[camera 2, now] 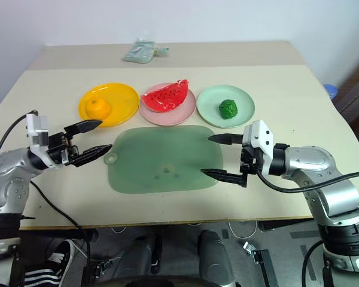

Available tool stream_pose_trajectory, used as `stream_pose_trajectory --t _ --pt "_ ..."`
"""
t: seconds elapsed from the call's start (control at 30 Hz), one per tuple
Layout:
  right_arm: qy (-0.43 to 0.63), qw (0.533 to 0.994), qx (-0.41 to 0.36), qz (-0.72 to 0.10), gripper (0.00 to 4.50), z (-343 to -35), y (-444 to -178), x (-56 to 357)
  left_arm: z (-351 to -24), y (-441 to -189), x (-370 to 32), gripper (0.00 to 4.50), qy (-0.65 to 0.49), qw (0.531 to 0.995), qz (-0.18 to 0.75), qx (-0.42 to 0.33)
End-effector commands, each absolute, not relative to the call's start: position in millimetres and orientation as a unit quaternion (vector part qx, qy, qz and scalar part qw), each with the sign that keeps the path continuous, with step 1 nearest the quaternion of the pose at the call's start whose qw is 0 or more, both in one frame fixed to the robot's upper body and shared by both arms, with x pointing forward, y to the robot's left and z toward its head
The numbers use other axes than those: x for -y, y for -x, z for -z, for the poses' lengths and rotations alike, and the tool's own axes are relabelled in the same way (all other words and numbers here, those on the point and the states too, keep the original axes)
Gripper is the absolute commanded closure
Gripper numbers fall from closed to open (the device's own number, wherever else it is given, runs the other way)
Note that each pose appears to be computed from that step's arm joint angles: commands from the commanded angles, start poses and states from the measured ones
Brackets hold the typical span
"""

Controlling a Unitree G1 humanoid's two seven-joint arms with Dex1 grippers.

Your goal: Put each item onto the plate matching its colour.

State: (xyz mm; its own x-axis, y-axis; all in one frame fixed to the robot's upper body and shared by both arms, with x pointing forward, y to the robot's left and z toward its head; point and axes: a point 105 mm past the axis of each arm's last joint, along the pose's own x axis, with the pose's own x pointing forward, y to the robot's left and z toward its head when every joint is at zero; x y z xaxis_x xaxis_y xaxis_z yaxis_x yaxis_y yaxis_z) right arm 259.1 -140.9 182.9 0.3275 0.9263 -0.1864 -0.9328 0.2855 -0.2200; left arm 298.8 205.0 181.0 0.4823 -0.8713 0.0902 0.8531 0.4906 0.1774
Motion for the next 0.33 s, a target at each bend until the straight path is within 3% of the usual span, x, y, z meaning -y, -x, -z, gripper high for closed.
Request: stream_pose_trajectory --t 0.03,0.33 --pt "0.157 0.801 0.004 -0.578 0.08 -194 -249 141 -182 -299 -197 0.0 -0.052 0.853 0.512 0.086" --pt "0.143 0.813 0.009 -0.564 0.08 -204 -252 141 -179 -312 -190 0.0 -0.044 0.851 0.516 0.083"
